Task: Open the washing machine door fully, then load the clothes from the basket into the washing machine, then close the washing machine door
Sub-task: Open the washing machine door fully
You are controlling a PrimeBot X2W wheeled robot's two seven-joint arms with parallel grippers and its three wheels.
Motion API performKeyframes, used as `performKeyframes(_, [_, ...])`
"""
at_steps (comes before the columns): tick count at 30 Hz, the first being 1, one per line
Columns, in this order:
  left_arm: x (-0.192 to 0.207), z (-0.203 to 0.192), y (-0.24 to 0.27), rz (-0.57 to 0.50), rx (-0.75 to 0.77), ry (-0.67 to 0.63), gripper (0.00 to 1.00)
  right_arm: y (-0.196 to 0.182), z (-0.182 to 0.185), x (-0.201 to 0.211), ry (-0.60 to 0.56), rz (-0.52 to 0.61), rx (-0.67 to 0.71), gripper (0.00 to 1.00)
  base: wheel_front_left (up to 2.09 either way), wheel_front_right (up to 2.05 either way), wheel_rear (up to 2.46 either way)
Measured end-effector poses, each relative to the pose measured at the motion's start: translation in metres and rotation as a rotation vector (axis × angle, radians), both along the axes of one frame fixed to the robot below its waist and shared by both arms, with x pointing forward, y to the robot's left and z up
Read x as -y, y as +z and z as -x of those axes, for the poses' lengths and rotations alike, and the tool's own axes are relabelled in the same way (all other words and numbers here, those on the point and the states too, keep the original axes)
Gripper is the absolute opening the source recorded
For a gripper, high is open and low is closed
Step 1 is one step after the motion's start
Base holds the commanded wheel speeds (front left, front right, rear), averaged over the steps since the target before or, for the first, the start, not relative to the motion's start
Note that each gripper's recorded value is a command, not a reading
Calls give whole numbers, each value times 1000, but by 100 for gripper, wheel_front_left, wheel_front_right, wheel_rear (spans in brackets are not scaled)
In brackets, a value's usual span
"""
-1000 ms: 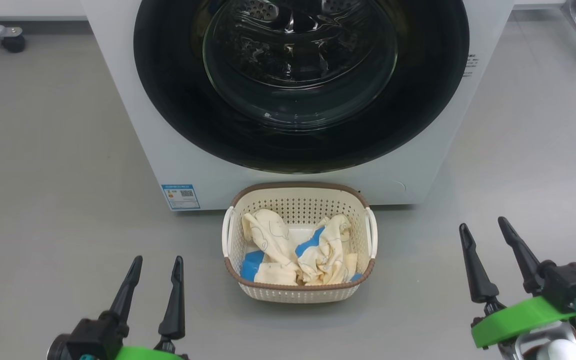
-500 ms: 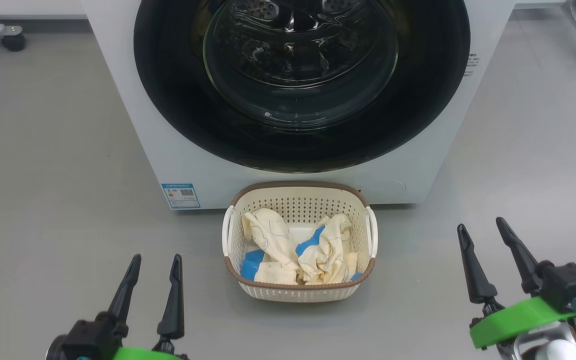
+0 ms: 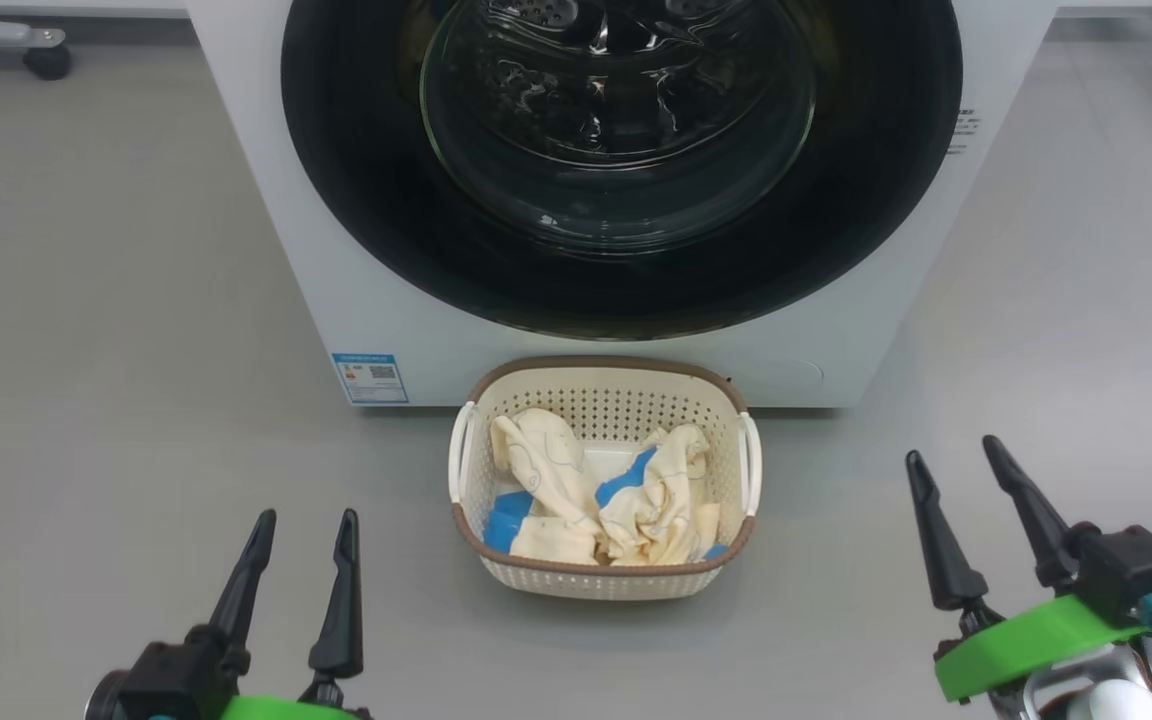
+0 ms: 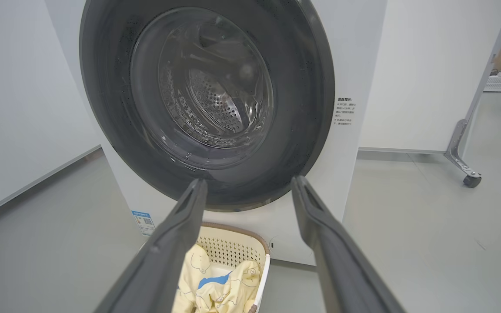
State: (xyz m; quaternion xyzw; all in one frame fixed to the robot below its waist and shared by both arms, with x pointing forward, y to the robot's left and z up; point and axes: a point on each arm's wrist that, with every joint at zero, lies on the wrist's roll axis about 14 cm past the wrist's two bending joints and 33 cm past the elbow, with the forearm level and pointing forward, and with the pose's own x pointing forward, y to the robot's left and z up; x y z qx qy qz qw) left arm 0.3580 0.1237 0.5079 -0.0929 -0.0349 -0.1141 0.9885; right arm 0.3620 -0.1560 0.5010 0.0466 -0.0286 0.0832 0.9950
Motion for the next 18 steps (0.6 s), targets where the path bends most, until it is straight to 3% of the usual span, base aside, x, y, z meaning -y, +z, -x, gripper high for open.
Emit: performKeyframes(18, [0, -2, -2, 3, -6, 0, 100, -4, -2, -1, 2, 0, -12, 100, 122, 123, -245])
